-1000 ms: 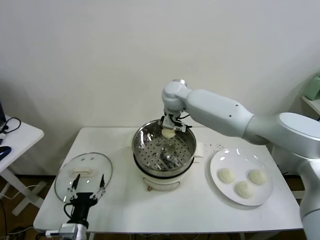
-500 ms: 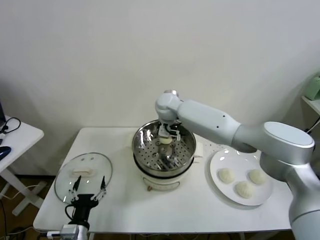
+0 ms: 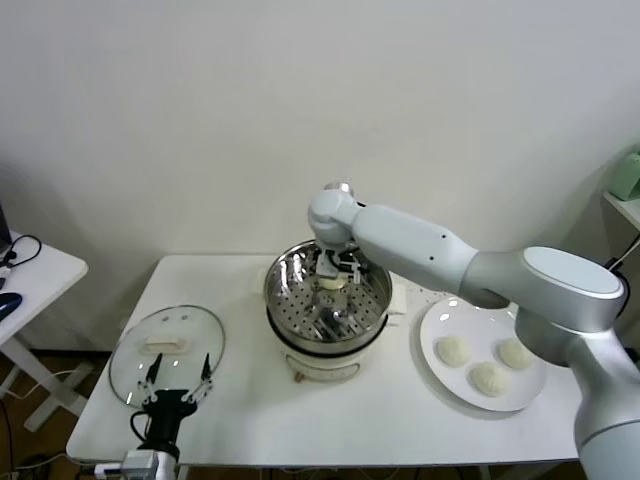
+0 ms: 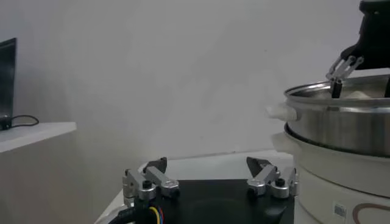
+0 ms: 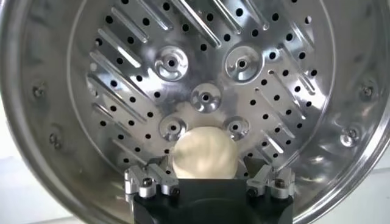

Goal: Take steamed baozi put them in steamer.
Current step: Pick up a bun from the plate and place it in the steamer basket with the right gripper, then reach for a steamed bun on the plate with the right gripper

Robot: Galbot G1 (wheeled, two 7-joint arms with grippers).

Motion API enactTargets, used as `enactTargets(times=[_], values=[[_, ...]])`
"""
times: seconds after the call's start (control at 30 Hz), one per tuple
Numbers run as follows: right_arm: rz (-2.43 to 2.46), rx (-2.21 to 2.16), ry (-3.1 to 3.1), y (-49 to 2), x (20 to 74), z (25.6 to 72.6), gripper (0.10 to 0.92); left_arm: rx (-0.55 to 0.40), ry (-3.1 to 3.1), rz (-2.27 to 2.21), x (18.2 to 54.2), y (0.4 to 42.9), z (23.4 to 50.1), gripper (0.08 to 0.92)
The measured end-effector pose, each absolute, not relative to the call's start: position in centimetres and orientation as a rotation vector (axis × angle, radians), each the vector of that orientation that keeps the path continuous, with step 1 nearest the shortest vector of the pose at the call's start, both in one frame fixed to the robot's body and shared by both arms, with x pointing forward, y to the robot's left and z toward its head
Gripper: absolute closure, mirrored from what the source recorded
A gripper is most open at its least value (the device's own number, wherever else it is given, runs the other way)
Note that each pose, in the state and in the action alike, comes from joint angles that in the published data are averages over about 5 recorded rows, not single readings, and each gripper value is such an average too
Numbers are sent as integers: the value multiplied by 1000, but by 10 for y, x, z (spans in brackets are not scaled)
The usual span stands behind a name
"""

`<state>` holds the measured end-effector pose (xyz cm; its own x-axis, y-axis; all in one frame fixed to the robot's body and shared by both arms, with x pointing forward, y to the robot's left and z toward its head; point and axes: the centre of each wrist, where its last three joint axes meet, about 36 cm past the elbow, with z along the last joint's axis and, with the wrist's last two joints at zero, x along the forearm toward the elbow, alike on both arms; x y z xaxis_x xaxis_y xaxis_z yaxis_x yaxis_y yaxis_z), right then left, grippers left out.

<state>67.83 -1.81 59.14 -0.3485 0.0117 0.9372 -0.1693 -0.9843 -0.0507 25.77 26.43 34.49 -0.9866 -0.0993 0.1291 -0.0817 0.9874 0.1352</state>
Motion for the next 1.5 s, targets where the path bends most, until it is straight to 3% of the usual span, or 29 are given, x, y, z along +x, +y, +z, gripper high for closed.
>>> enactTargets(times=[0.37, 0.73, 1.07, 1.5], values=[[2386, 1723, -378, -68, 680, 647, 200, 132, -3002, -189, 259, 263, 348, 177], [1832, 1670, -1037, -219, 686, 680, 200, 120, -3015, -150, 263, 259, 352, 177], [1438, 1522, -1329, -347, 663, 627, 200, 117, -3012, -123, 259, 260, 355, 177], [1218, 1428, -1381, -399, 633, 521, 200, 141, -2998, -112, 254, 262, 353, 177]])
